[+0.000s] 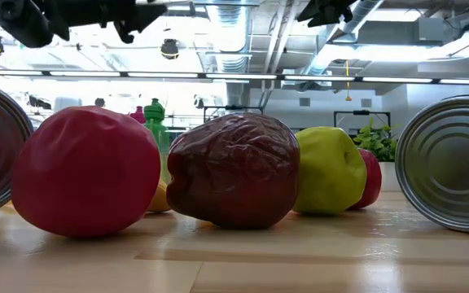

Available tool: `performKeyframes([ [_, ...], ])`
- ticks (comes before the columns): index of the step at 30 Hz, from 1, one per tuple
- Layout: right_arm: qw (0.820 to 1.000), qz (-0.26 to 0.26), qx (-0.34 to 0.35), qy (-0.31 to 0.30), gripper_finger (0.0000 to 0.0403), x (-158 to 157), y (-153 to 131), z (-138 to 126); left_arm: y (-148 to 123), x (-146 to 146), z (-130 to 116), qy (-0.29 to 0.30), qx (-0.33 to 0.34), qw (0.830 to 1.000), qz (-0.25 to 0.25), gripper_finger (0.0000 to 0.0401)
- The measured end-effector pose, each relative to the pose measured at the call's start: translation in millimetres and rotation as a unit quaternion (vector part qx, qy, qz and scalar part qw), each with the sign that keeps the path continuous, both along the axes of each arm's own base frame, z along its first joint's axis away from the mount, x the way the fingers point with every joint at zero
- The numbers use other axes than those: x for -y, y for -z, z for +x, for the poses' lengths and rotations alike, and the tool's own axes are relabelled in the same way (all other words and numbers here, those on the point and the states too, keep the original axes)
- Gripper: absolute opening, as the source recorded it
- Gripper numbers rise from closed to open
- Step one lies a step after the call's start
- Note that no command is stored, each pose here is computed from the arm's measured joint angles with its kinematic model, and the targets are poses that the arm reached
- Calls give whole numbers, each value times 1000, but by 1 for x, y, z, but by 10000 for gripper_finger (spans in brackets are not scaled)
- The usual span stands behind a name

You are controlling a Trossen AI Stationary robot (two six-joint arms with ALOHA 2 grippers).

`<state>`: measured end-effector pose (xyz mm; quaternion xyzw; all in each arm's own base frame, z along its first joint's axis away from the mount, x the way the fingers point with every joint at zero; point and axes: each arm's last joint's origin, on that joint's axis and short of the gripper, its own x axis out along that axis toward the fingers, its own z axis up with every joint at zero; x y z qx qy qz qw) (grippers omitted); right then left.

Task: Pick & Place Food Item
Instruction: Put the blue tuna can into the transparent bin

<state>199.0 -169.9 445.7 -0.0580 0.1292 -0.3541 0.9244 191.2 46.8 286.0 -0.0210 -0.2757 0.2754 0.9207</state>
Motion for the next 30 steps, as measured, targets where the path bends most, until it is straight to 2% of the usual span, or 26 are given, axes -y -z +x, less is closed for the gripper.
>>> performKeyframes([
  [8, 1000, 0, 0, 0, 260, 0, 0, 0, -8, 10, 4, 30, 7, 1000, -4, 196],
  [15, 1000, 0, 0, 0, 260, 0, 0, 0, -10, 21, 7, 89, 42, 994, -49, 170],
  [25, 1000, -18, -16, -5, 260, 0, 0, 1, -6, 46, 12, 183, 42, 976, -108, 138],
  [30, 1000, -5, -20, -14, 260, -4, 2, 4, -5, 56, 12, 219, 49, 966, -131, 126],
])
